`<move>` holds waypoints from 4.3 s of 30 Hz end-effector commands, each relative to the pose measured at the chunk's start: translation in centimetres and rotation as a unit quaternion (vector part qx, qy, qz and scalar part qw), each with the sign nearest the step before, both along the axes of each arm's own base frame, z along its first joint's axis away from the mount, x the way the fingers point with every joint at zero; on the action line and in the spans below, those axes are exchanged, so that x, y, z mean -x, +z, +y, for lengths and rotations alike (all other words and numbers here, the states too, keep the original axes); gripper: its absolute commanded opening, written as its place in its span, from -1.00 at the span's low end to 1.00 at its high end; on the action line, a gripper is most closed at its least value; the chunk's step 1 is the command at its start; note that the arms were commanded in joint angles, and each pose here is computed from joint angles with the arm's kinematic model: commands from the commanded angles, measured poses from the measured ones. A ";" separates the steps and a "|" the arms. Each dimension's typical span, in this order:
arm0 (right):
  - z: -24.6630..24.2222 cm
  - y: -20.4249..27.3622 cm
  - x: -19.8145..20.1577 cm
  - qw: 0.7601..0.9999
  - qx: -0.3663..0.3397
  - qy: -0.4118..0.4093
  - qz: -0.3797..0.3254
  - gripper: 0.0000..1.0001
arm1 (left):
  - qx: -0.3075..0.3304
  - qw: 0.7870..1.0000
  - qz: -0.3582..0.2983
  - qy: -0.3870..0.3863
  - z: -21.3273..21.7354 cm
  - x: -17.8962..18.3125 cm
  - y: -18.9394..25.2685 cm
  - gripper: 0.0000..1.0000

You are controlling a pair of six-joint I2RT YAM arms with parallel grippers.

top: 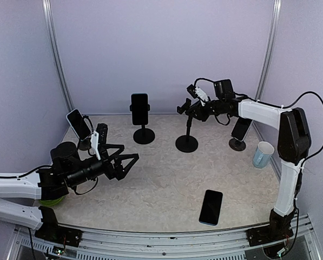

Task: Place the phone on the phone stand
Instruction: Pick up the phone stand at the center of the board, then adjust the phone stand at the center of the board, then place the phone stand at the center of the board.

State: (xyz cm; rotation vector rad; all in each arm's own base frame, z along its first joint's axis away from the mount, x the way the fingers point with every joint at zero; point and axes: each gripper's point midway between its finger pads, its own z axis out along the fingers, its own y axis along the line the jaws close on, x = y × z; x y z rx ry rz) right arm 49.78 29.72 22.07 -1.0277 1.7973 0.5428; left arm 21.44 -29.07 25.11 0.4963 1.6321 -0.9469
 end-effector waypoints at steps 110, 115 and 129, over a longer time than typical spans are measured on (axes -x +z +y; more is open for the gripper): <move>11.2 5.0 25.8 0.918 -0.021 0.384 -0.099 -1.00 | 0.019 0.985 -0.136 -0.107 -1.7 3.0 5.7 0.46; 11.2 4.3 25.2 0.921 -0.017 0.378 -0.092 -0.69 | 0.019 0.985 -0.135 -0.106 -1.6 2.9 5.6 0.46; 10.6 3.9 24.8 0.934 -0.003 0.347 -0.081 0.53 | 0.021 0.985 -0.132 -0.106 -1.6 2.9 5.3 0.46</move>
